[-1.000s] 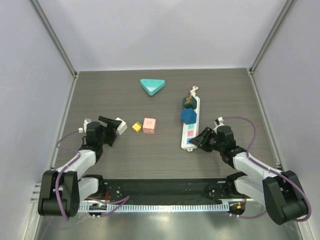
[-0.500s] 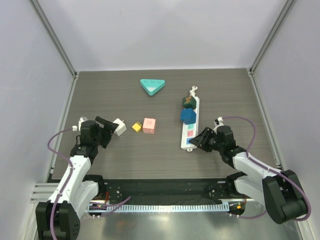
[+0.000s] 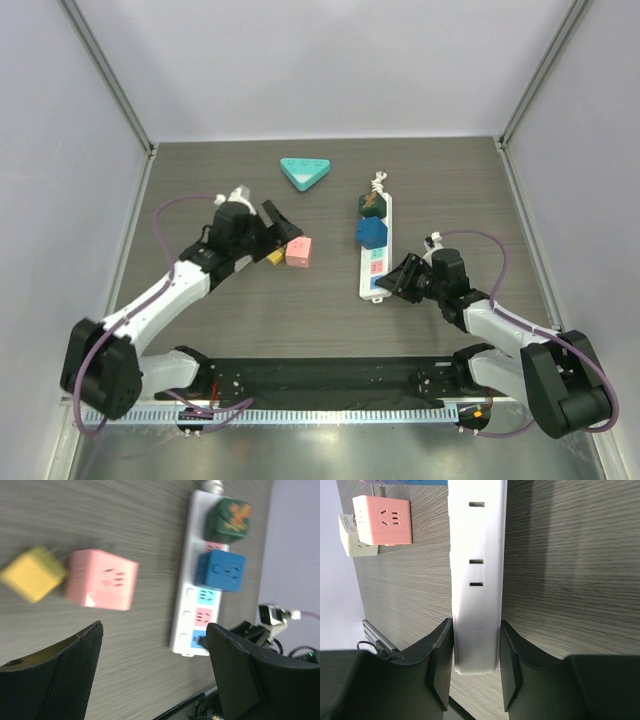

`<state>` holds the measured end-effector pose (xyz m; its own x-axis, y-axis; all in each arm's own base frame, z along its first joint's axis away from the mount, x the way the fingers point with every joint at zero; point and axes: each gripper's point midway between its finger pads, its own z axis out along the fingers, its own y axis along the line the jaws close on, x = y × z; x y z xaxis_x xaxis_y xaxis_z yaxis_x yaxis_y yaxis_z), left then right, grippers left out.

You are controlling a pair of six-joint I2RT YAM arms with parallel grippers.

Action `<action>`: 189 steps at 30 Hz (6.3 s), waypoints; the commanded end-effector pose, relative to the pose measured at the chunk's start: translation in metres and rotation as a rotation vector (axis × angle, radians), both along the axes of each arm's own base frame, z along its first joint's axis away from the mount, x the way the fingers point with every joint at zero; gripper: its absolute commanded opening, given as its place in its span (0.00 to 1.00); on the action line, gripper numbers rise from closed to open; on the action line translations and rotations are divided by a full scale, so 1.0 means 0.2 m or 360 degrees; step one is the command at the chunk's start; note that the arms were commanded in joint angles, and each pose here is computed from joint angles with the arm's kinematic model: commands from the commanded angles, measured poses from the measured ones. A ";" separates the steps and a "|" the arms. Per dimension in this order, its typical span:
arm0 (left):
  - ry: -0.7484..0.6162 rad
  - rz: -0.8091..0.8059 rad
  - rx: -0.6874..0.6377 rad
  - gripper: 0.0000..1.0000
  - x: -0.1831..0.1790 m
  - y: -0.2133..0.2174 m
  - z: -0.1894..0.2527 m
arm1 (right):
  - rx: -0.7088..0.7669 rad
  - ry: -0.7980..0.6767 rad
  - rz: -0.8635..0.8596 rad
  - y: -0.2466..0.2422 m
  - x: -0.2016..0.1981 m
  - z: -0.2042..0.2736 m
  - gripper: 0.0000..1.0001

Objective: Pull the plug off the socket

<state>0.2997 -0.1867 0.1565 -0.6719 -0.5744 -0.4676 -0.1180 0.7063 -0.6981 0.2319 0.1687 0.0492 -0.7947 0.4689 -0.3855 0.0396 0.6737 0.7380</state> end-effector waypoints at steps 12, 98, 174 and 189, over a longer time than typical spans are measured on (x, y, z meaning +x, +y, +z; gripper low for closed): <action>-0.0262 -0.0674 0.0041 0.94 0.24 -0.88 0.16 | -0.0106 0.0109 0.0111 -0.03 -0.12 -0.11 0.01; -0.0557 -0.1159 -0.0518 0.00 -0.28 -1.26 0.36 | -0.0488 0.0149 -0.0547 -0.41 -0.03 -0.21 0.01; 0.0004 0.0916 -0.0241 0.73 0.25 1.00 -0.51 | -0.0292 0.0061 -0.0242 -0.26 -0.02 -0.17 0.01; 0.0519 0.1126 -0.0121 0.87 0.01 1.04 -0.58 | -0.0273 0.0055 -0.0208 -0.24 -0.03 -0.17 0.01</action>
